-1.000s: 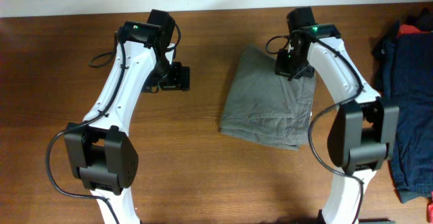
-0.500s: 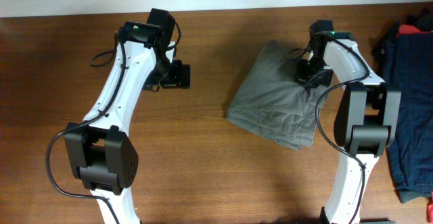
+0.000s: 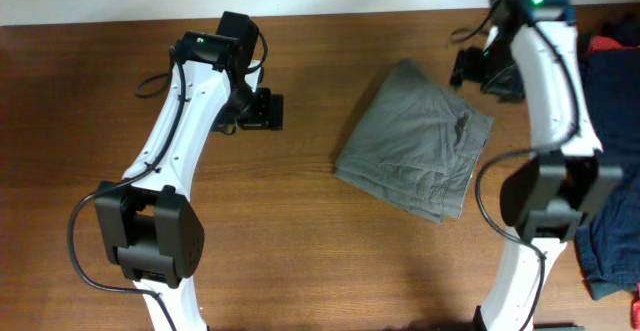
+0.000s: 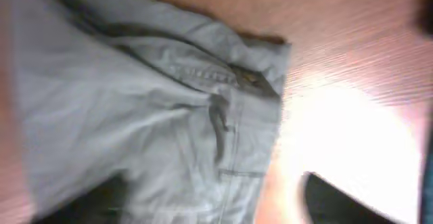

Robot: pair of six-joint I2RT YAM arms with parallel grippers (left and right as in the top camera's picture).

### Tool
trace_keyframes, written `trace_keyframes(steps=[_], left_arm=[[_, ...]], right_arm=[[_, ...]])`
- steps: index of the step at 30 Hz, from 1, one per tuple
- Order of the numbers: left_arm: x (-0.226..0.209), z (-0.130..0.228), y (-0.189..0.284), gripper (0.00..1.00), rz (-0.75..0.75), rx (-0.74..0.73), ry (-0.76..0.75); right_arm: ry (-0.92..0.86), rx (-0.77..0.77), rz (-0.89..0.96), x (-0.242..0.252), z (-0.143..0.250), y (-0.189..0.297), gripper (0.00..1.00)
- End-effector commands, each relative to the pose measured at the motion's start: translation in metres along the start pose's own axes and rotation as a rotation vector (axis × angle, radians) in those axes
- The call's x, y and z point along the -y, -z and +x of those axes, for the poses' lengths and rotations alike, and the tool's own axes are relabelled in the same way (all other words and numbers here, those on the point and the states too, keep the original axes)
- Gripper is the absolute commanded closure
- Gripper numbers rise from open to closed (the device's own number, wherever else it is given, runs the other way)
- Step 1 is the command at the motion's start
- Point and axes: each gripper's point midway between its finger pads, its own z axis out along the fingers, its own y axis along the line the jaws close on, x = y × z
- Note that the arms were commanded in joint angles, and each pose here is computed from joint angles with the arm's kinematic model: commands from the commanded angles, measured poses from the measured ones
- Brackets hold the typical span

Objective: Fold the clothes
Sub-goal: 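Move the left gripper to the folded trousers' left edge and grasp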

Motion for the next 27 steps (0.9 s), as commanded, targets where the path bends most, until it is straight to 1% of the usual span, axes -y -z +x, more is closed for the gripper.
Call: trace_keyframes(steps=[1, 2, 4, 6, 9, 11, 13, 14, 16, 17, 18, 19, 22, 25, 27], left_arm=[[0.026, -0.003, -0.003, 0.03, 0.144, 0.007, -0.117], [0.036, -0.007, -0.001, 0.04, 0.184, 0.027, -0.15], [0.06, -0.015, 0.002, 0.1, 0.275, 0.077, -0.235], [0.08, -0.019, 0.005, 0.22, 0.321, 0.118, -0.307], [0.103, -0.024, 0.004, 0.42, 0.322, 0.162, -0.382], [0.122, -0.023, 0.0, 0.43, 0.332, 0.176, -0.434], [0.135, -0.021, -0.008, 0.41, 0.334, 0.171, -0.463], [0.141, -0.02, -0.013, 0.36, 0.326, 0.168, -0.477], [0.148, -0.02, -0.029, 0.17, 0.308, 0.154, -0.494], [0.15, -0.02, -0.04, 0.13, 0.308, 0.142, -0.497], [0.151, -0.021, -0.049, 0.13, 0.314, 0.132, -0.491], [0.153, -0.022, -0.058, 0.09, 0.327, 0.12, -0.486], [0.157, -0.022, -0.085, 0.07, 0.393, 0.08, -0.474], [0.163, -0.019, -0.099, 0.03, 0.468, 0.055, -0.497], [0.167, -0.017, -0.107, 0.03, 0.505, 0.041, -0.505]], right_arm=[[-0.013, 0.055, -0.002, 0.007, 0.001, 0.037, 0.01], [-0.016, 0.043, -0.002, 0.008, 0.005, 0.039, 0.01], [-0.016, 0.026, 0.003, 0.009, 0.009, 0.039, 0.01], [-0.015, 0.019, 0.005, 0.01, 0.01, 0.038, 0.01], [-0.017, 0.018, 0.005, 0.01, 0.011, 0.039, 0.01], [-0.024, 0.018, 0.001, 0.012, 0.01, 0.038, 0.01], [-0.034, 0.015, -0.009, 0.015, 0.009, 0.038, 0.01], [-0.04, 0.011, -0.016, 0.016, 0.009, 0.038, 0.01], [-0.053, -0.003, -0.021, 0.021, 0.011, 0.038, 0.01], [-0.058, -0.009, -0.025, 0.022, 0.012, 0.038, 0.01], [-0.062, -0.015, -0.03, 0.024, 0.013, 0.038, 0.01], [-0.066, -0.02, -0.03, 0.026, 0.013, 0.038, 0.01], [-0.054, -0.025, -0.036, 0.03, 0.013, 0.038, 0.01], [-0.06, -0.024, -0.037, 0.032, 0.013, 0.038, 0.01], [-0.061, -0.023, -0.037, 0.033, 0.012, 0.038, 0.01]])
